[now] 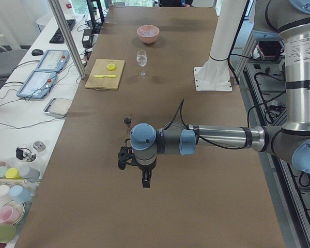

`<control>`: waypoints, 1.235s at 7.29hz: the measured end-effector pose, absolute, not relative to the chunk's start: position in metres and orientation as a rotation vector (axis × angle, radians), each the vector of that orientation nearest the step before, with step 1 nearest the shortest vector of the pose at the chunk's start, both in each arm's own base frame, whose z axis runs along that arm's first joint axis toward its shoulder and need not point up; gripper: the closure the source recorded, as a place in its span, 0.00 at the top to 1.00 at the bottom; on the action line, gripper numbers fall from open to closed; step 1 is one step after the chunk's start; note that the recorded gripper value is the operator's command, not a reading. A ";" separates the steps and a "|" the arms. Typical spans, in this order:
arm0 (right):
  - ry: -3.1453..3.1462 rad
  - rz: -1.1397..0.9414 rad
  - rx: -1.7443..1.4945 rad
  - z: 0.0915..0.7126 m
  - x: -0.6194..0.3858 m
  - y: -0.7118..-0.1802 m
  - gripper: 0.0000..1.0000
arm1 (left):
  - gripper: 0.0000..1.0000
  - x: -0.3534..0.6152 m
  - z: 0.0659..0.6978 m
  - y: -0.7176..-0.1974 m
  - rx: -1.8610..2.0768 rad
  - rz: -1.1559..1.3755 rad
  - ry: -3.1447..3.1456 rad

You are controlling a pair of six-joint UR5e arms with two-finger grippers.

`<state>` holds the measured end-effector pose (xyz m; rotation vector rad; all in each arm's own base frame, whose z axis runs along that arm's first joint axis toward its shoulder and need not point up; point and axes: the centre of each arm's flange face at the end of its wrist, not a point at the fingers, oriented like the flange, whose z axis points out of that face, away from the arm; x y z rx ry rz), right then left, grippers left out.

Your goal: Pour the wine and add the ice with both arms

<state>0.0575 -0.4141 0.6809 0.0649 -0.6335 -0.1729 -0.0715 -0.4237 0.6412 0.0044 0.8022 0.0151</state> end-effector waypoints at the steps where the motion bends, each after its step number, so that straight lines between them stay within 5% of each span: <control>1: -0.632 -0.180 0.082 0.673 0.058 -0.416 1.00 | 0.98 -0.072 0.641 -0.424 0.004 0.015 0.802; 9: -0.635 -0.189 0.125 0.649 0.058 -0.415 1.00 | 0.98 -0.071 0.643 -0.424 0.002 0.015 0.802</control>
